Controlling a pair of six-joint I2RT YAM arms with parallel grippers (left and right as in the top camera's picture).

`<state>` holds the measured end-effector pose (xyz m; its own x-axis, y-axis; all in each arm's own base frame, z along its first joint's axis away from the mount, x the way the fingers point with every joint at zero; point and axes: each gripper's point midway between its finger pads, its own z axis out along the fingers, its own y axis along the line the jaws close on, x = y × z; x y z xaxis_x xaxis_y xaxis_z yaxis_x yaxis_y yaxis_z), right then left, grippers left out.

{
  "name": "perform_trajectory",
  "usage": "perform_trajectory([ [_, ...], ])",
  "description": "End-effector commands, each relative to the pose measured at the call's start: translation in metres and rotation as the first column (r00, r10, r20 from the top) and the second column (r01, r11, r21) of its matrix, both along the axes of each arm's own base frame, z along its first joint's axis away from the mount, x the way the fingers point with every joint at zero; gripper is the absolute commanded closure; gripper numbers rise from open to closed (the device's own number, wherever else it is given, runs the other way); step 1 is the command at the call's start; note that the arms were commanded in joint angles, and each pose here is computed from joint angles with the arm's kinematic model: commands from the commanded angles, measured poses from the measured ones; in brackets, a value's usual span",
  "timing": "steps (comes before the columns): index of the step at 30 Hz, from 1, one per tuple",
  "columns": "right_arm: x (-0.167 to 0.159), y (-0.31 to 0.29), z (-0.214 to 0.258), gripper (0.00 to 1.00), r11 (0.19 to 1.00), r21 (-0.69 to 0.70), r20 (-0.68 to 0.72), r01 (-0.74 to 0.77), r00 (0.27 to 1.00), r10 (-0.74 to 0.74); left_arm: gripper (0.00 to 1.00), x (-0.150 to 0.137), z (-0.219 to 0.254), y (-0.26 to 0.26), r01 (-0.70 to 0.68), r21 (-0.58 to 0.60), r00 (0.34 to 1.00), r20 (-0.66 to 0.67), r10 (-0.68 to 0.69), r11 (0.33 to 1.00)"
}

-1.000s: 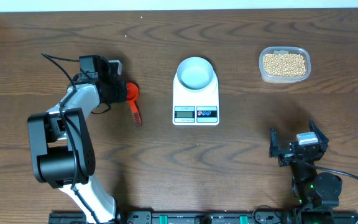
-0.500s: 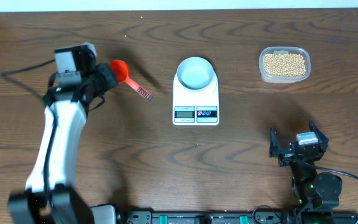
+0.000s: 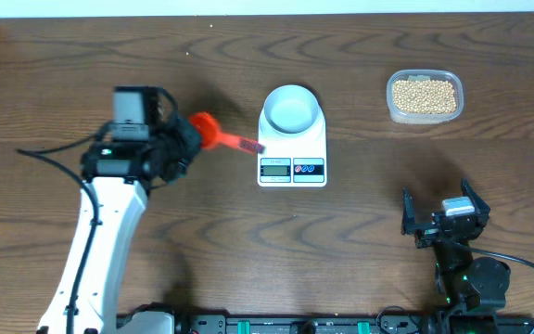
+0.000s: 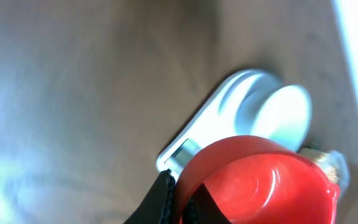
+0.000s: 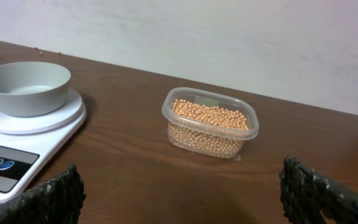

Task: Scoop item into bowl and weigh 50g on scale
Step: 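Grasp the red scoop with the left gripper and lift it toward the scale, then move the right gripper to the scoop and grasp its handle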

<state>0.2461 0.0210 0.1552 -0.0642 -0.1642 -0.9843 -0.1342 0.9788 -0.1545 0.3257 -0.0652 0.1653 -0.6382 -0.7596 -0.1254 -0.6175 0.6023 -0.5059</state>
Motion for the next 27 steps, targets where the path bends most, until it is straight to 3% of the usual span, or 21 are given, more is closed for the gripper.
perform_trajectory([
  [1,0.000,0.001,-0.002,0.01,1.000,-0.007,-0.006,-0.005,1.000,0.005,0.93,-0.010,-0.006,0.001,-0.171,0.056,0.983,-0.051,0.174,0.984],
  [10,0.000,0.001,-0.002,0.01,1.000,-0.007,-0.006,-0.005,1.000,0.005,0.93,-0.017,-0.006,-0.055,-0.015,0.112,1.000,-0.002,0.015,0.994],
  [20,0.000,0.006,0.000,0.01,1.000,-0.003,0.005,-0.030,1.000,0.031,0.93,-0.015,-0.011,-0.076,0.037,0.146,0.999,0.019,-0.040,0.989],
  [27,-0.010,0.044,0.031,0.01,0.964,0.058,0.122,-0.261,0.960,0.253,0.93,-0.006,-0.024,-0.080,0.037,0.152,0.999,0.007,-0.039,0.988],
])
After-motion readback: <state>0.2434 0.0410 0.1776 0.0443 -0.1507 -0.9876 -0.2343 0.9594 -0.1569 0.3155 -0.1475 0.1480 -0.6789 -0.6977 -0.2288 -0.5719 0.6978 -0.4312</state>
